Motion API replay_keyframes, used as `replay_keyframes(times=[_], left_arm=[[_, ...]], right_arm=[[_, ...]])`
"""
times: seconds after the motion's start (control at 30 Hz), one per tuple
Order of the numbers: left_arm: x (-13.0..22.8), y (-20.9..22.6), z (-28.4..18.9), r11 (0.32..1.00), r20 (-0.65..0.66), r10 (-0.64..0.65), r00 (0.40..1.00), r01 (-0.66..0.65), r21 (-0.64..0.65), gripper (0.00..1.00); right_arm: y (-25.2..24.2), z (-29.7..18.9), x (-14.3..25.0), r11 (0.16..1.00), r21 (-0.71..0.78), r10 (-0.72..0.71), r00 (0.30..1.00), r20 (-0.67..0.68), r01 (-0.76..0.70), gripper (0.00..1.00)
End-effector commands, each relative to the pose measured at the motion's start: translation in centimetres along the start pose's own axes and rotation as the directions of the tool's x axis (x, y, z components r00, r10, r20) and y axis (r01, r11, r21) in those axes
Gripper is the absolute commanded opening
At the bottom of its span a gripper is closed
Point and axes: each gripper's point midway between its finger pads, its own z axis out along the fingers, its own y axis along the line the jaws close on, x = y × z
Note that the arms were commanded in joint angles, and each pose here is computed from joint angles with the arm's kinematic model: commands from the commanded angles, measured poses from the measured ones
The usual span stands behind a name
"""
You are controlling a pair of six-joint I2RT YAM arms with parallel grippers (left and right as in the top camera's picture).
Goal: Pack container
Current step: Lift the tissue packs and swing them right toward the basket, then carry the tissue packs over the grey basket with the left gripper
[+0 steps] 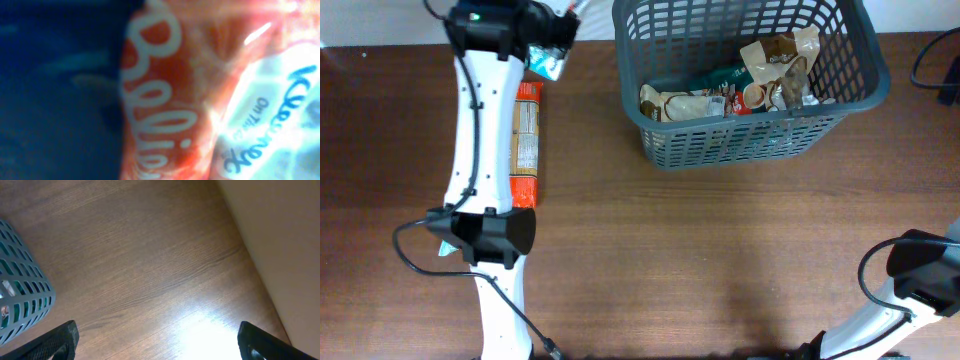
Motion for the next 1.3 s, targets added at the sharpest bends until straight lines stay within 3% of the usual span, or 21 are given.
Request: replay_keyframes(times=[0.0, 0.23, 0.63, 1.07, 1.27], left_arm=[[-2.7, 2.4, -4.7, 0.997, 0.123, -0.018, 0.992, 0.028, -0.075, 0.02], [-5.0, 1.6, -8.3, 0.999, 0.234, -0.003, 0.972, 0.013, -0.041, 0.02], [-9.0, -5.6, -12.4, 0.978, 0.403, 0.045, 0.914, -0.124, 0.170, 0.02], [-10.9, -13.9, -13.8, 0.914, 0.478, 0.184, 0.859, -0.328, 0.238, 0.02], [-11.2, -16.2, -13.4, 0.892, 0.488, 0.197, 0.851, -0.362, 0.271, 0.01]], right_arm=[[-0.4, -0.4, -0.1, 1.000, 0.012, 0.011, 1.000, 0.011, -0.011, 0.99], [-0.4, -0.4, -0.1, 1.000, 0.012, 0.011, 1.000, 0.011, -0.011, 0.99], [-0.4, -0.4, -0.1, 1.000, 0.012, 0.011, 1.000, 0.011, -0.011, 0.99], [-0.4, -0.4, -0.1, 1.000, 0.012, 0.011, 1.000, 0.011, -0.011, 0.99], [-0.4, -0.4, -0.1, 1.000, 0.012, 0.011, 1.000, 0.011, -0.011, 0.99]])
